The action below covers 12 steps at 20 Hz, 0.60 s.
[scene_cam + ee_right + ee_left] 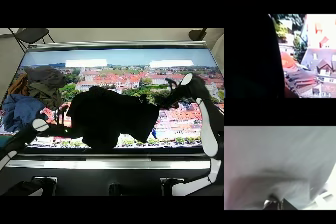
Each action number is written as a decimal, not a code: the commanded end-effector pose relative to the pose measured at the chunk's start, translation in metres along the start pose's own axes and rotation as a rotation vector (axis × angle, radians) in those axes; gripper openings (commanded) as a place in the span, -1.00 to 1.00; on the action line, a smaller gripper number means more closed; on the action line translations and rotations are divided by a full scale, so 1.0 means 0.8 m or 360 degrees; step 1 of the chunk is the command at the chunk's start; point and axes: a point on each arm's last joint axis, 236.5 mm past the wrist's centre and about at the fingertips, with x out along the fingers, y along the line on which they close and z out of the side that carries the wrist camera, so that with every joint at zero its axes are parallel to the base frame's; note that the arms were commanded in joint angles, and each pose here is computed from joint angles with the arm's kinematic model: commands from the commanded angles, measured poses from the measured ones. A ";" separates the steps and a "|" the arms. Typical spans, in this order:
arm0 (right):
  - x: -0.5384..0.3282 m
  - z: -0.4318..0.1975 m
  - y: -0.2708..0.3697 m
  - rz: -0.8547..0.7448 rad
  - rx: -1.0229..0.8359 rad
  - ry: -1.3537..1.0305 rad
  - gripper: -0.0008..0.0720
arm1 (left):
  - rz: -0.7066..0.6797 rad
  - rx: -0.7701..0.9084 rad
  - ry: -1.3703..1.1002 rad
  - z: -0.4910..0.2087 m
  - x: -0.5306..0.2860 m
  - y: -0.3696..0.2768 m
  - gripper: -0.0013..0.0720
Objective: Fold the shirts.
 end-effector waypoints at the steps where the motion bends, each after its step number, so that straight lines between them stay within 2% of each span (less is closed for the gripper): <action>1: -0.199 0.081 0.058 -0.0035 -0.0129 -0.0864 -0.86 | 0.0398 0.0426 -0.0627 0.127 -0.177 -0.029 -0.88; 3: -0.425 0.087 0.111 -0.0067 -0.0221 -0.1740 -0.86 | 0.0509 0.0528 -0.1286 0.190 -0.374 -0.090 -0.88; 5: -0.636 -0.002 0.156 -0.0106 -0.0319 -0.2543 -0.86 | 0.0487 0.0546 -0.1872 0.182 -0.563 -0.154 -0.88; 6: -0.701 -0.061 0.170 -0.0109 -0.0335 -0.2794 -0.86 | 0.0455 0.0550 -0.2092 0.160 -0.635 -0.180 -0.88; 8: -0.755 -0.162 0.186 -0.0027 -0.0291 -0.2980 -0.86 | 0.0335 0.0568 -0.2316 0.118 -0.703 -0.218 -0.88; 10: -0.759 -0.218 0.186 -0.0066 -0.0288 -0.2972 -0.86 | 0.0165 0.0597 -0.2290 0.099 -0.700 -0.243 -0.88; 12: -0.766 -0.252 0.177 -0.0172 -0.0279 -0.2998 -0.86 | 0.0098 0.0612 -0.2191 0.097 -0.680 -0.251 -0.88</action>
